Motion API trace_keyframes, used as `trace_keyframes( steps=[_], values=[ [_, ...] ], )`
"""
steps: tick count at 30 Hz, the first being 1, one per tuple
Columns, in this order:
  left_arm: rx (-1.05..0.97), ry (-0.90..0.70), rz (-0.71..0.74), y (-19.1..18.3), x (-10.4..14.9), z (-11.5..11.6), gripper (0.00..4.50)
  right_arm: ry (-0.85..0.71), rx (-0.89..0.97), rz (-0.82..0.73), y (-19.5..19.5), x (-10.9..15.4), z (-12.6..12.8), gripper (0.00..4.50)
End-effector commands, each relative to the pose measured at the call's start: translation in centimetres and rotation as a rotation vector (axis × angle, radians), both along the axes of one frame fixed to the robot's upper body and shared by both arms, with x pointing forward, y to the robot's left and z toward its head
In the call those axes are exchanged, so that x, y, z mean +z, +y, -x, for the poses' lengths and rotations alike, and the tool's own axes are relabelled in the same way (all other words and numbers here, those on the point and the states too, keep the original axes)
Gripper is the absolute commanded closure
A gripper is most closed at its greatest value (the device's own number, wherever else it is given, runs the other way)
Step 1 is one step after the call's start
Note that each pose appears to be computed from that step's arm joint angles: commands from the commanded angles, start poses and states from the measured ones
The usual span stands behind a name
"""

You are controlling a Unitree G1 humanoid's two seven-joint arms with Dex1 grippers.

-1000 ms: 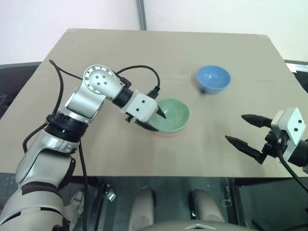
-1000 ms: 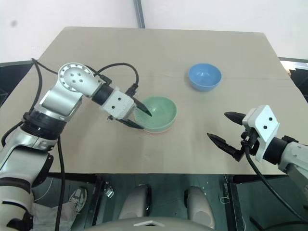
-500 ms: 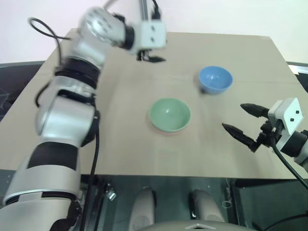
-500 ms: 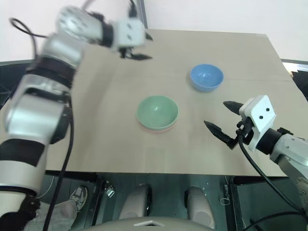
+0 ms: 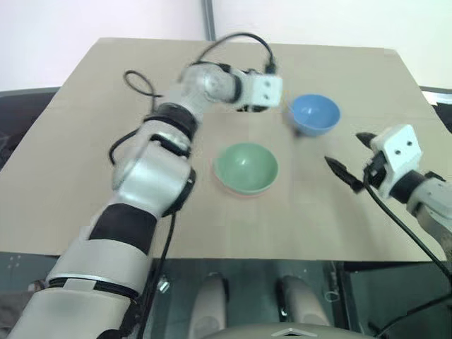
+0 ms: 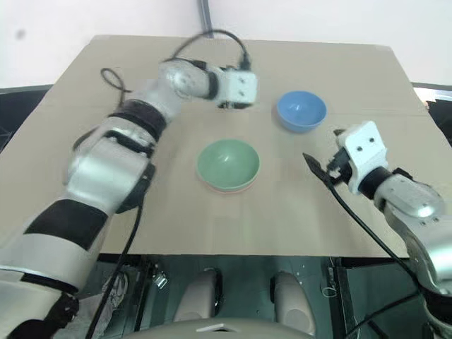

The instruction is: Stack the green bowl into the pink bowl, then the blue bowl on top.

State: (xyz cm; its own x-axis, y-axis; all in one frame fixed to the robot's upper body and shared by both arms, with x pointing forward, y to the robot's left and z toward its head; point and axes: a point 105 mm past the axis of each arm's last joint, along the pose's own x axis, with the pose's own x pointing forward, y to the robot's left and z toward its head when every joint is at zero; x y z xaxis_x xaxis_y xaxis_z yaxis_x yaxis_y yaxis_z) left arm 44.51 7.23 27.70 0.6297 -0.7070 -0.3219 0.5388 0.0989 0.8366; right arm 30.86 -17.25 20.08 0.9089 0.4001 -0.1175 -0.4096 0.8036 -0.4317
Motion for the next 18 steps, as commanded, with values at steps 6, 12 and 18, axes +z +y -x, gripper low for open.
trace_keyframes(
  steps=[6,12,18],
  values=[
    [-0.171,0.281,0.415,10.3,0.9,7.6,1.68,0.003,0.078,0.113,0.3,-0.7,-4.8,0.0],
    [-0.185,0.405,0.65,10.9,0.7,15.1,1.68,0.018,0.173,0.144,1.6,-0.9,-8.3,0.0],
    [-0.237,0.583,0.669,11.6,0.3,20.7,1.68,0.06,0.286,0.155,3.5,-1.1,-9.9,0.0]
  ],
)
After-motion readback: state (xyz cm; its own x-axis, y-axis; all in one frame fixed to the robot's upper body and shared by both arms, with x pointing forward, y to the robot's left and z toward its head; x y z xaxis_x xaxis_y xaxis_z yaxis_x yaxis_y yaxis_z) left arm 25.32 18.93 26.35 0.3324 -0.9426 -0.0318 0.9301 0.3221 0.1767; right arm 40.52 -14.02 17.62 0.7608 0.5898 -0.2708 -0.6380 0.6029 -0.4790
